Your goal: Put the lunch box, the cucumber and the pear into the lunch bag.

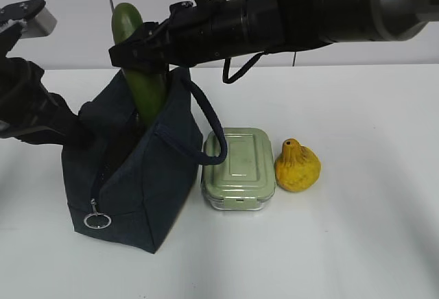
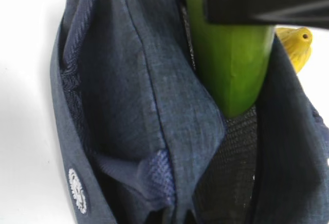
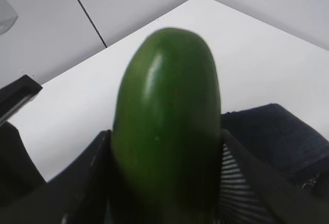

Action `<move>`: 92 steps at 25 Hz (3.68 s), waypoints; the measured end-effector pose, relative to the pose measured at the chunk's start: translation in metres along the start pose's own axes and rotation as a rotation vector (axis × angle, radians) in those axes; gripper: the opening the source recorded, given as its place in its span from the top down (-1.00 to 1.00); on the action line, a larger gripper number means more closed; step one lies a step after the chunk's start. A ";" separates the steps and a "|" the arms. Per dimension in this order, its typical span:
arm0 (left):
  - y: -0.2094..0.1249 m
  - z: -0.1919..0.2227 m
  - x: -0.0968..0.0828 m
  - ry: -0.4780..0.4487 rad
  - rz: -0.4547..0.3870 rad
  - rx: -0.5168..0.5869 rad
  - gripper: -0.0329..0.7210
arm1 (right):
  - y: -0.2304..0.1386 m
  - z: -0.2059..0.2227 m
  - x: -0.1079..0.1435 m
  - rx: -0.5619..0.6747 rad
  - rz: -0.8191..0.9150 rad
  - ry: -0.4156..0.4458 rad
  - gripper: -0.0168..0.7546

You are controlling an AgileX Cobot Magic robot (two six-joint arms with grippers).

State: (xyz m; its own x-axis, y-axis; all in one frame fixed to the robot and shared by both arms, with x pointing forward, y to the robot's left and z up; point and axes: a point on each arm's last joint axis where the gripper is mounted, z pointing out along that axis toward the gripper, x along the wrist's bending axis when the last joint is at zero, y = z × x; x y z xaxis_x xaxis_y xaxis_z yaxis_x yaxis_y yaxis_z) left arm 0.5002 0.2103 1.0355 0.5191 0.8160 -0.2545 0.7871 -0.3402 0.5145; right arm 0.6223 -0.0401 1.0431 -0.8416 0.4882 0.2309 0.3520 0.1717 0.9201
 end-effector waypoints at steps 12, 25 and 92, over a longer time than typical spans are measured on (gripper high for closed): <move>0.000 0.000 0.000 0.001 0.000 -0.001 0.91 | -0.011 0.001 0.002 0.043 -0.010 0.027 -0.14; 0.000 0.000 0.000 0.001 0.000 -0.002 0.91 | -0.013 0.000 0.003 0.063 -0.036 0.038 -0.42; 0.001 -0.007 -0.002 0.021 0.021 -0.027 0.91 | -0.090 -0.083 -0.084 0.941 0.292 -0.584 0.50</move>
State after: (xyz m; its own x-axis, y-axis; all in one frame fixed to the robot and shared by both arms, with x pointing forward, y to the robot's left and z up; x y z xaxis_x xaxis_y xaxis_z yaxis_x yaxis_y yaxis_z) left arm 0.4977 0.2122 1.0424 0.5278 0.8186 -0.2265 0.7669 -0.3447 0.5414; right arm 0.6277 -0.1674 0.9669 -0.4449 0.8955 -0.0119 0.8770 0.4383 0.1968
